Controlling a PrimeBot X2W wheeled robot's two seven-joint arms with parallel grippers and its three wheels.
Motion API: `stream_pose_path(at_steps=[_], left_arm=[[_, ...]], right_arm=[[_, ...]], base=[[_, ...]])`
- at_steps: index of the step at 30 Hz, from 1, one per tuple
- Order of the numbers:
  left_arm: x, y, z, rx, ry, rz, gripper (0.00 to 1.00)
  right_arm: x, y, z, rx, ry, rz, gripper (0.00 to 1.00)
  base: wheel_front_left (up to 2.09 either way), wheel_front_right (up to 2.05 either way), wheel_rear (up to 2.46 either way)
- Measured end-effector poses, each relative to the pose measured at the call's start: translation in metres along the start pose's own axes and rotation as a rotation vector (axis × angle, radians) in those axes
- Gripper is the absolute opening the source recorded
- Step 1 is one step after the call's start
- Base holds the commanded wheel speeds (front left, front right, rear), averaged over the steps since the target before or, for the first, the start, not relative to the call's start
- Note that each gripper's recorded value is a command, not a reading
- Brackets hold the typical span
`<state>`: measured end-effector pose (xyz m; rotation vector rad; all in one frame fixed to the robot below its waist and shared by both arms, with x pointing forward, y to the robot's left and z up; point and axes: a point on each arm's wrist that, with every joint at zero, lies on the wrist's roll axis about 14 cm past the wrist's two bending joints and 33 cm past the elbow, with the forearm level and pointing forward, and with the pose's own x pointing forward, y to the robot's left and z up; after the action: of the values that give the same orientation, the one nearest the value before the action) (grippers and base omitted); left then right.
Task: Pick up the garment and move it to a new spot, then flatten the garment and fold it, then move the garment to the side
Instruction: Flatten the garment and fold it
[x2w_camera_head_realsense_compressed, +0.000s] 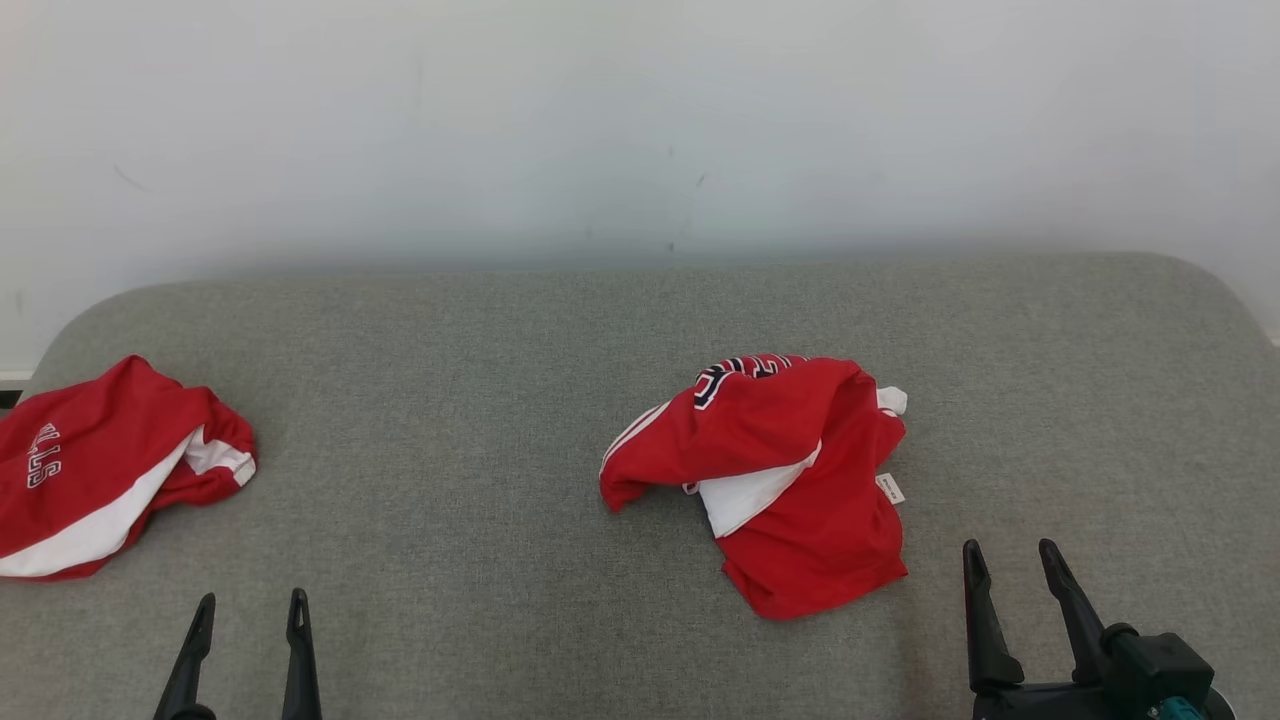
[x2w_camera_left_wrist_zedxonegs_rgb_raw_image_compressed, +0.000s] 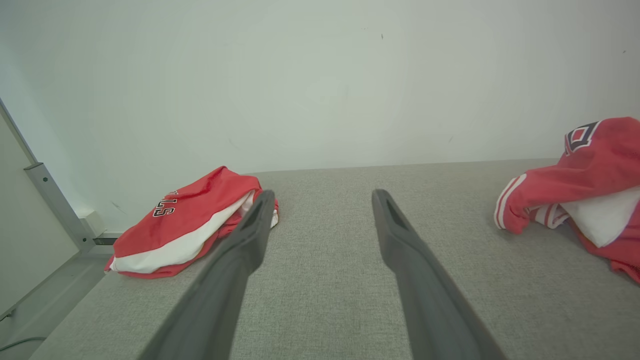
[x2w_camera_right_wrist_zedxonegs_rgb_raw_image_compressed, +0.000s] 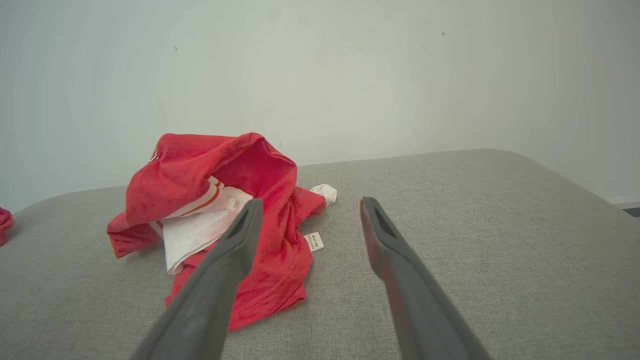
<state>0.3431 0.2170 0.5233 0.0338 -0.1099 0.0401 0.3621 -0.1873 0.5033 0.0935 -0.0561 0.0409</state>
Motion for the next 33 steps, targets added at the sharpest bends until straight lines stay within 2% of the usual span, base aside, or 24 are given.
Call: stream_pose_path(at_steps=[33], left_arm=[[-0.002,0.003,-0.007,0.037,0.043,0.005,1.00]], right_arm=[[-0.001,0.005,0.004,-0.019,0.001,0.017,1.00]], base=[[0.00,0.00,0.00]])
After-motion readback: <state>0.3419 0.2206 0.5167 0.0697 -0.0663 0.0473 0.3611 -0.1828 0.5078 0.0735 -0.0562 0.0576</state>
